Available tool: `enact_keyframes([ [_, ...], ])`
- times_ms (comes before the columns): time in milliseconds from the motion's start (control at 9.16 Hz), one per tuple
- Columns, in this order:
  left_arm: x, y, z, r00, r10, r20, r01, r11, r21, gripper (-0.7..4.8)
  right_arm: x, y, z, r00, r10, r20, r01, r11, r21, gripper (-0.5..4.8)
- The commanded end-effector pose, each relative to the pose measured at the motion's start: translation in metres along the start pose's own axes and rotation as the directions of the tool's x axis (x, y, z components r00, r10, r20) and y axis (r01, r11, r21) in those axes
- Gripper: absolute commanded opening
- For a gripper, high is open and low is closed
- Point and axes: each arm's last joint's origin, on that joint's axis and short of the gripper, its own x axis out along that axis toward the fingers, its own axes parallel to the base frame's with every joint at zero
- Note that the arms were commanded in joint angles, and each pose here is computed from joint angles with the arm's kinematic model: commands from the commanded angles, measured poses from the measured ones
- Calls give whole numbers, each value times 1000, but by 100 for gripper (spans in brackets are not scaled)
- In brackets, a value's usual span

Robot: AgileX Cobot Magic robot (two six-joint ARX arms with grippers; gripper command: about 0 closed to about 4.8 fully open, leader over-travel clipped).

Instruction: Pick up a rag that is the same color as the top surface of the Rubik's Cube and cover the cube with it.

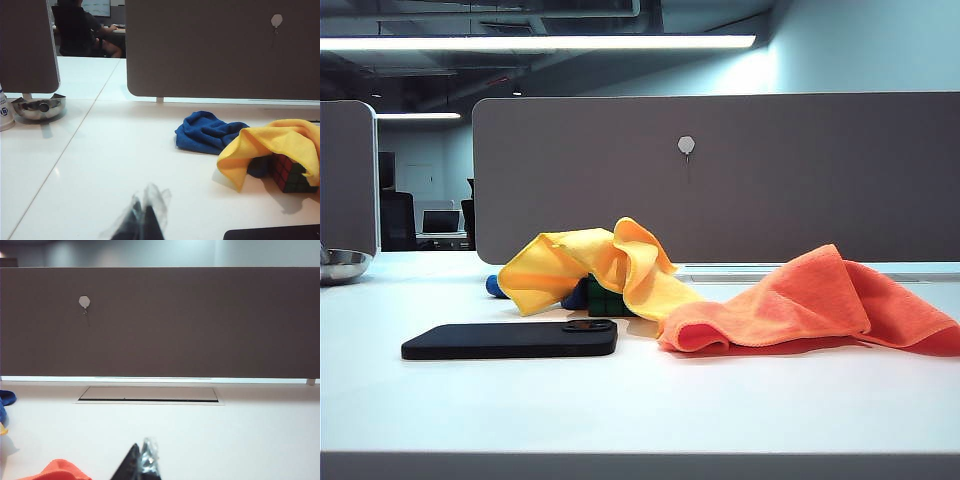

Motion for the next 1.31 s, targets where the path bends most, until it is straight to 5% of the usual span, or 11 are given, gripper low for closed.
enact_keyframes([
  [109, 0, 0, 2, 1000, 2, 15, -2, 1000, -1, -6, 0, 0, -1, 1000, -6, 3, 6, 1000, -2, -1],
  [655, 0, 0, 1, 1000, 2, 10, -2, 1000, 3, -6, 0, 0, -1, 1000, -6, 0, 6, 1000, -2, -1],
  [1310, 0, 0, 2, 1000, 2, 11, -3, 996, 88, -6, 0, 0, -1, 1000, -6, 0, 6, 1000, -2, -1],
])
